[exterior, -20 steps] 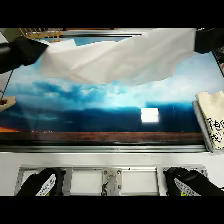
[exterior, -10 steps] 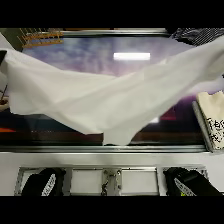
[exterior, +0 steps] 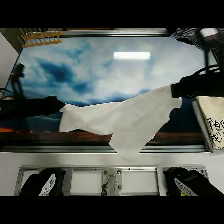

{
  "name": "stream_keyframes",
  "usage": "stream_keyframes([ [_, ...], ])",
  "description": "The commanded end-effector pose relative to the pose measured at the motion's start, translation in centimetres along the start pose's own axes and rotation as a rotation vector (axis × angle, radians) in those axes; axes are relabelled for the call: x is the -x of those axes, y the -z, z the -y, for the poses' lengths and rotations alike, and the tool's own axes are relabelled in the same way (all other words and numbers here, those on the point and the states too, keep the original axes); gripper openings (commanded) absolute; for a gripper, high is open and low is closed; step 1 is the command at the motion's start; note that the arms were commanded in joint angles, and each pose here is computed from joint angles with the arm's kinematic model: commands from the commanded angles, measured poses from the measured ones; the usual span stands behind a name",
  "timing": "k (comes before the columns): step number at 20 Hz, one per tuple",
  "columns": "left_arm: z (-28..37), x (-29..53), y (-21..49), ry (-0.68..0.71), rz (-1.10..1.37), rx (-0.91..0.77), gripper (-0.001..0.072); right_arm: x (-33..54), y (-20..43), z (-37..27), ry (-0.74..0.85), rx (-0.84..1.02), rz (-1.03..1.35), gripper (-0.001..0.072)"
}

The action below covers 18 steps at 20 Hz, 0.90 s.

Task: Fold the clothes and pants, and hang the long-sleeved shirts on hangers.

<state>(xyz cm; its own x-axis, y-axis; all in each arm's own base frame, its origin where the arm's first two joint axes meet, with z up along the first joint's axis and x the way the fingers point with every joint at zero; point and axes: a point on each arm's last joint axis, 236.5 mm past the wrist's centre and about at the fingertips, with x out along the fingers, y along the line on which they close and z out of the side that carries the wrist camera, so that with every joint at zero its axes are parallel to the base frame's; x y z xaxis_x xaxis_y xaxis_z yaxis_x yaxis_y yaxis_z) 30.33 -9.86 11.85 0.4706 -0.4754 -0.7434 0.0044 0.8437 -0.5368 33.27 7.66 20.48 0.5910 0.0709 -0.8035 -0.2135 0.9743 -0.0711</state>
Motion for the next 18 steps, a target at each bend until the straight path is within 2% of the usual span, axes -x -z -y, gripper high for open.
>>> stream_keyframes([
  [1,-6.6,-7.1,-2.0,-0.077,0.013,0.142,0.0450,-6.6,1.4,-0.7,-0.002,-0.032,-0.033,0.0015],
  [2,-7.9,-7.5,-3.2,-0.093,0.003,0.172,0.0696,-7.3,1.6,-0.8,-0.001,-0.034,-0.051,0.0015],
  [5,-12.3,-6.5,-2.8,-0.139,-0.087,0.238,0.0694,-8.0,1.8,-0.9,-0.001,-0.032,-0.069,0.0015],
  [7,-16.2,-6.1,1.3,-0.228,-0.200,0.281,0.0694,-7.9,1.8,-0.9,-0.002,-0.033,-0.068,0.0015],
  [9,-18.2,-7.0,5.5,-0.252,-0.284,0.341,0.0694,-8.0,1.7,-1.0,-0.003,-0.036,-0.064,0.0015],
  [14,-17.4,-12.2,9.9,-0.207,-0.263,0.389,0.0694,-8.0,1.4,-1.2,-0.011,-0.038,-0.048,0.0015],
  [18,-15.4,-14.2,10.3,-0.203,-0.253,0.290,0.0694,-8.0,1.4,-1.2,-0.011,-0.038,-0.049,0.0015],
])
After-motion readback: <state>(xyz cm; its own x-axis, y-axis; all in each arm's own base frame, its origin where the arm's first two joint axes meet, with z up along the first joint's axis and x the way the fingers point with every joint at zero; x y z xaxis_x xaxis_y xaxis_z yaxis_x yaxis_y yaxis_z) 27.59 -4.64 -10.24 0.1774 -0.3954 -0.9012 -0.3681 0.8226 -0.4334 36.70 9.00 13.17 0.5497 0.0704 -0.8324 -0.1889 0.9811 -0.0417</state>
